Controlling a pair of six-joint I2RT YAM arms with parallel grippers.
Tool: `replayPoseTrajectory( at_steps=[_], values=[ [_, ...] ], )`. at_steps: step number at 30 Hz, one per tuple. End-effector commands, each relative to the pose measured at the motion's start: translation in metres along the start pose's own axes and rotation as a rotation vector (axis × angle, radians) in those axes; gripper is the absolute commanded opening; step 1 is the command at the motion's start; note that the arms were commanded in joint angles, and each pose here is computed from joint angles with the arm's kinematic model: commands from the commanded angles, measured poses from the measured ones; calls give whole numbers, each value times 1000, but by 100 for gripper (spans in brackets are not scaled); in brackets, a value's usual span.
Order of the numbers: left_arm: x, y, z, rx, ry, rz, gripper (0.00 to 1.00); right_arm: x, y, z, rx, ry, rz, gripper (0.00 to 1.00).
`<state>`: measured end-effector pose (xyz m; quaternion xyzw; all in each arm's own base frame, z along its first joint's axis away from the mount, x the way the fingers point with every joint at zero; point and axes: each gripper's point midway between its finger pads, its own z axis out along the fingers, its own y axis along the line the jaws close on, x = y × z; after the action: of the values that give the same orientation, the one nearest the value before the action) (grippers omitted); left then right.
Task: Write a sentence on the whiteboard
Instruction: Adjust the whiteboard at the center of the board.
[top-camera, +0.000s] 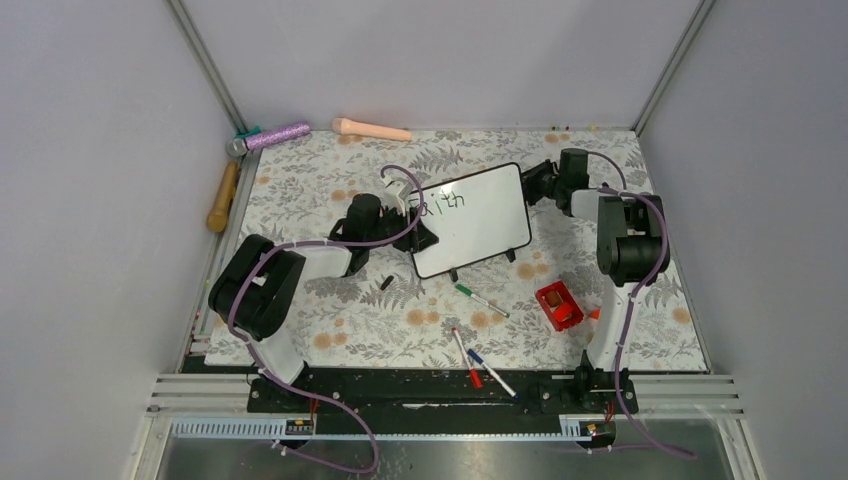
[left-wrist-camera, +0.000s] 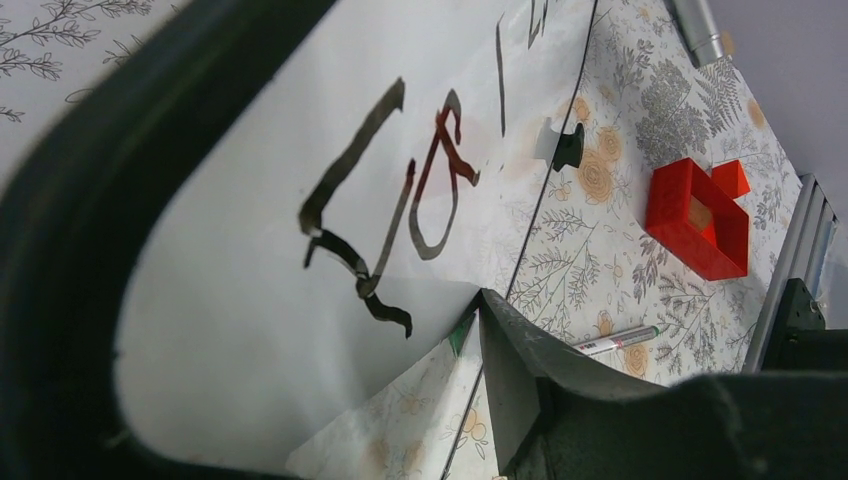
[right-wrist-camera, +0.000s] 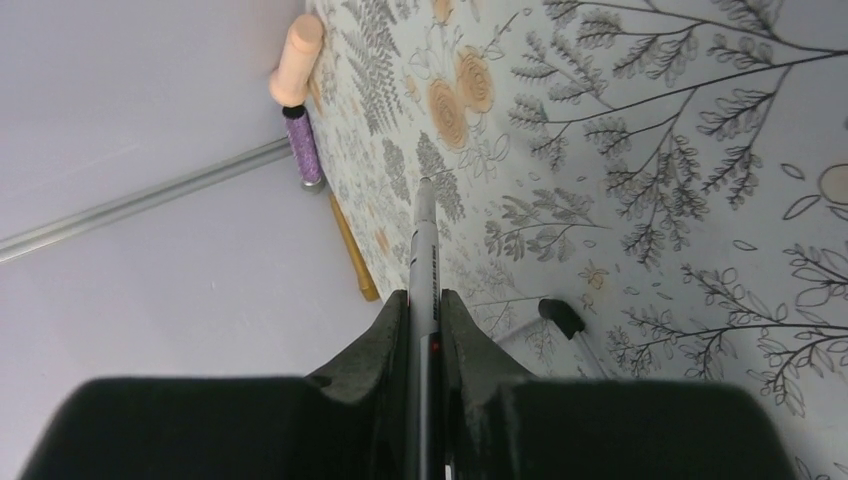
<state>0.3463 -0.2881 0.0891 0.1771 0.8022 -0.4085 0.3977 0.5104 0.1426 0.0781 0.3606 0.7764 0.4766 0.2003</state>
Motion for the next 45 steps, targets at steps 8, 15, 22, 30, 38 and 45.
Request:
replayPoseTrajectory(
  at_steps=[8,15,22,30,38,45],
  values=[
    [-17,-13,3,28,-22,82,44,8,-2,-5,10,-88,61,0],
    [-15,-12,4,15,-9,101,44,22,2,-25,-5,-85,67,0],
    [-15,-9,4,-5,1,112,44,29,-13,-39,12,-130,96,0],
    [-14,-4,5,-27,19,126,44,34,-44,-46,27,-188,157,0],
    [-13,-1,9,-34,33,130,48,39,-62,-63,41,-259,166,0],
    [-14,2,9,-50,30,125,63,33,-72,-73,66,-331,185,0]
  ],
)
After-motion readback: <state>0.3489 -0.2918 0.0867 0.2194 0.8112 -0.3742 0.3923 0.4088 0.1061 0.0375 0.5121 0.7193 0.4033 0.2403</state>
